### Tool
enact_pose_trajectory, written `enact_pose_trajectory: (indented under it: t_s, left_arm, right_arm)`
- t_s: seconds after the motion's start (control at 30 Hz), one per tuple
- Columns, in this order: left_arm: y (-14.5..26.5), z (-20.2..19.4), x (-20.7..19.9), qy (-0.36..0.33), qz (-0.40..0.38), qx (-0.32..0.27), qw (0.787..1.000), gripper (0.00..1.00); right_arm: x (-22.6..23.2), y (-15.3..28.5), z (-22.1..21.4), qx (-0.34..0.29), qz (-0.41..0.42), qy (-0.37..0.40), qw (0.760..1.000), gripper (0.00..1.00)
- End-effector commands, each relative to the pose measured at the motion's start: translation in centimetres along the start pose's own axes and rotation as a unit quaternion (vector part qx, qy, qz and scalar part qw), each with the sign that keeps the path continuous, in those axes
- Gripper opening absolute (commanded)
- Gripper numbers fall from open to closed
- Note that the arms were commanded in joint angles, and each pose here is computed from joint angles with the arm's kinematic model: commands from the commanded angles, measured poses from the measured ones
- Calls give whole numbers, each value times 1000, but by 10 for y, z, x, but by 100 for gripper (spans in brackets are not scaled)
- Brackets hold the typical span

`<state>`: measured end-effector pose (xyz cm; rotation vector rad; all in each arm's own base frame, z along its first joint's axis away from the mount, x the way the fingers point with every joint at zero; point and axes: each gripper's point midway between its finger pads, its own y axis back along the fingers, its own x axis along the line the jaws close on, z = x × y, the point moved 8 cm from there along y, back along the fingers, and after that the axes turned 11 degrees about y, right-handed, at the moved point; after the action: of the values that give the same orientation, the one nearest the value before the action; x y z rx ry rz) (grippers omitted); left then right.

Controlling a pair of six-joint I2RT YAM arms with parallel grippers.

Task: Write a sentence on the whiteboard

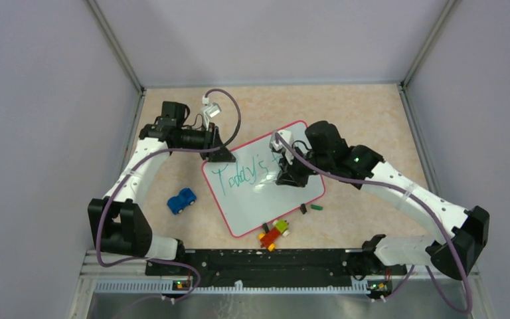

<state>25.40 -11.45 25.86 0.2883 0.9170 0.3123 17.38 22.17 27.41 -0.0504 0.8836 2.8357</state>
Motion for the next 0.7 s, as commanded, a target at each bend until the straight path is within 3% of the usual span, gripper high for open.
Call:
enact_pose_trajectory:
  t_s: [0.0,0.33,0.67]
  left_arm:
    - [1,0,-4,-6,-6,-3,1000,38]
    - [-1,-2,1,0,4,0,1000,27]
    - [0,-2,2,0,10,-1,1000,15]
  right_arm:
    - [10,-16,19,-40,8,38,998,0]
    - [47,-61,17,-18,21,140,990,0]
    - [67,-82,2,12,20,189,982,0]
